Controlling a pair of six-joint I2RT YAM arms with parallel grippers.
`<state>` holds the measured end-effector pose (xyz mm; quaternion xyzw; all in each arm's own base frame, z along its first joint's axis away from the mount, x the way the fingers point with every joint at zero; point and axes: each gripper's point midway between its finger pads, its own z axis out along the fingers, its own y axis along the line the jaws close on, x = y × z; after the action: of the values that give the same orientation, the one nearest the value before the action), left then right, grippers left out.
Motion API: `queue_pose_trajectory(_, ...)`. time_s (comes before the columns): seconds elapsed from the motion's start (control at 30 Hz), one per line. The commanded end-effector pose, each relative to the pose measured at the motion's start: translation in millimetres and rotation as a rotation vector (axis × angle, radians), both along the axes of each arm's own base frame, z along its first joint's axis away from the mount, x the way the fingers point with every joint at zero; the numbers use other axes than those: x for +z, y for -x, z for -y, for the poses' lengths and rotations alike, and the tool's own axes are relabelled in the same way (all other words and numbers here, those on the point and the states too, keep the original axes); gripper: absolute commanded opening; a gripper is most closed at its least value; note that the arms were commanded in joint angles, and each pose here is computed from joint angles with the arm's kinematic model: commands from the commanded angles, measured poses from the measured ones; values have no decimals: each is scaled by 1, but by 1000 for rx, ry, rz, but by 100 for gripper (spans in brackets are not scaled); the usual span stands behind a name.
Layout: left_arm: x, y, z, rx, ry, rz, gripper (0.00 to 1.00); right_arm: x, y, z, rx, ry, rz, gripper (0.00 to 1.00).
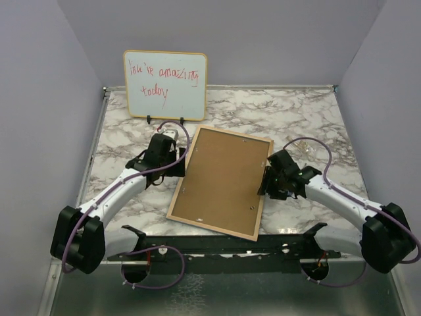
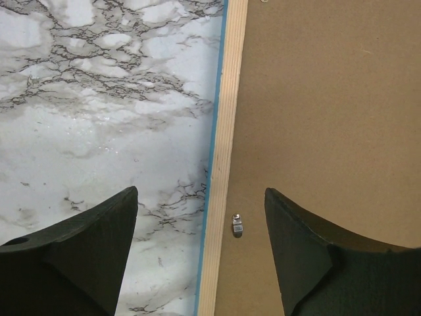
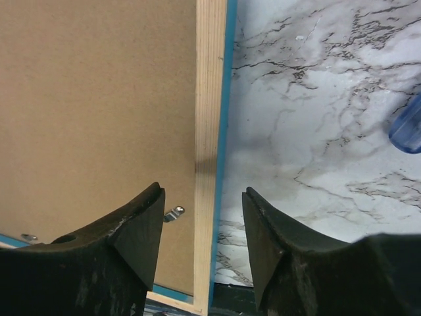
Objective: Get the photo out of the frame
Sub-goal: Turn over the photo frame at the center of the board.
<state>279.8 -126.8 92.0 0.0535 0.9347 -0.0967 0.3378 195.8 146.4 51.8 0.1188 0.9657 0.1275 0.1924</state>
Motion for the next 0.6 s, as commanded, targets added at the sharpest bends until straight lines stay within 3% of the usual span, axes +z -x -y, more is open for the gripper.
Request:
queue_pose_trajectory(0.0,6,3,3,-9,1,20,78,-14,1,5,-3,76,-9,54)
queue_pose_trajectory(0.57,1,7,7,-35,-9,0,79,-25,-1,4,7,162,8,40)
